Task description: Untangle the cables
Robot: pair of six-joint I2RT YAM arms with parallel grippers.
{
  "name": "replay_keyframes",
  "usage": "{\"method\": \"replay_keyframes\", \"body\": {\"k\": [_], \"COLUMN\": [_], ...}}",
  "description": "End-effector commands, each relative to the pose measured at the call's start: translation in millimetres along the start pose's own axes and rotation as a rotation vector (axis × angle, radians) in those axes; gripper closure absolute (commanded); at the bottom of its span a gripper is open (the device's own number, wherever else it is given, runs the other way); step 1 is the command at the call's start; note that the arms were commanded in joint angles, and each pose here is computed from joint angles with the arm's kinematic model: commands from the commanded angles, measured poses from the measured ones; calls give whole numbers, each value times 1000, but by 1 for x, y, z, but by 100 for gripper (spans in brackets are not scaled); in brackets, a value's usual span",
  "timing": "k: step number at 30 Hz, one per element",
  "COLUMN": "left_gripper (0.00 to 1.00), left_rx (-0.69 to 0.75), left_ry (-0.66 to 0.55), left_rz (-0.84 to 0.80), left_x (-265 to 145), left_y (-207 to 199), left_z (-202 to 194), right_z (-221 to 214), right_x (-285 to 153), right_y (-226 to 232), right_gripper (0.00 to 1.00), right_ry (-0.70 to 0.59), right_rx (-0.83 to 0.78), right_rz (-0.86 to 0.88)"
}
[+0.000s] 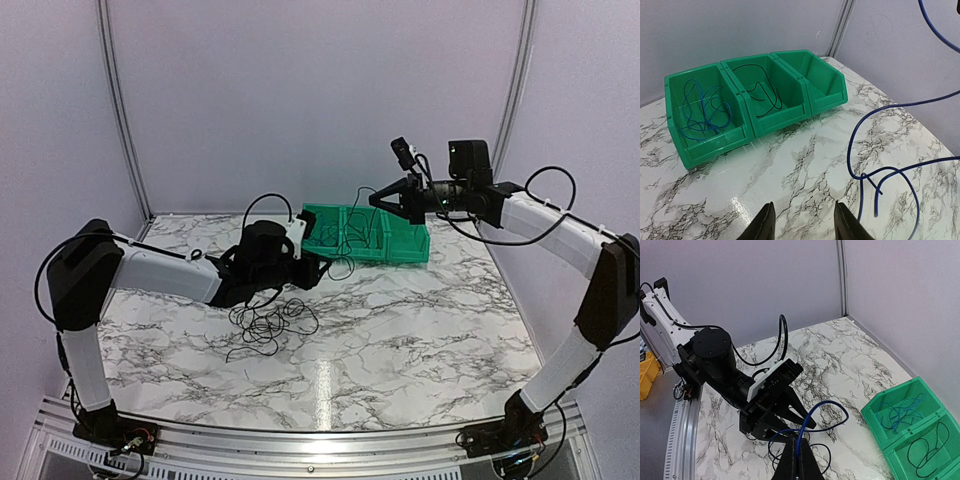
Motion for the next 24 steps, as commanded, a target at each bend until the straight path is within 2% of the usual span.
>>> {"method": "replay_keyframes", "body": {"k": [1,11,14,20,24], "left_gripper": [58,51,50,48,50], "left_rx": [-44,-114,-111,-92,-96], "left_ry": [-15,-99,-88,-46,-28], "left_rz": [4,198,154,-103,-151], "left_x": [-2,-46,-46,-32,-20], "left_y": [0,32,25,-15,-25], "left_z": [9,18,16,12,10], "right_z": [1,-2,-3,-6,-5], "right_x": [2,4,5,8,8], "right_y": [-2,-5,-5,-5,-4], "right_gripper": [100,100,100,100,100], "right_ry": [-11,-2,1,8,7], "right_rx": [-10,-12,-11,-9,-12], "right_rz": [9,5,6,10,12]}}
Point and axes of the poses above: each gripper's point midway between its finger pads, its own x axis out along the fingers, its own y axis along the line the jaws close on, z = x × y, the point moved 2 cm from there along -x, back along the fingers, and after that the axes turned 2 degrees about -x, right-handed, at the moved point
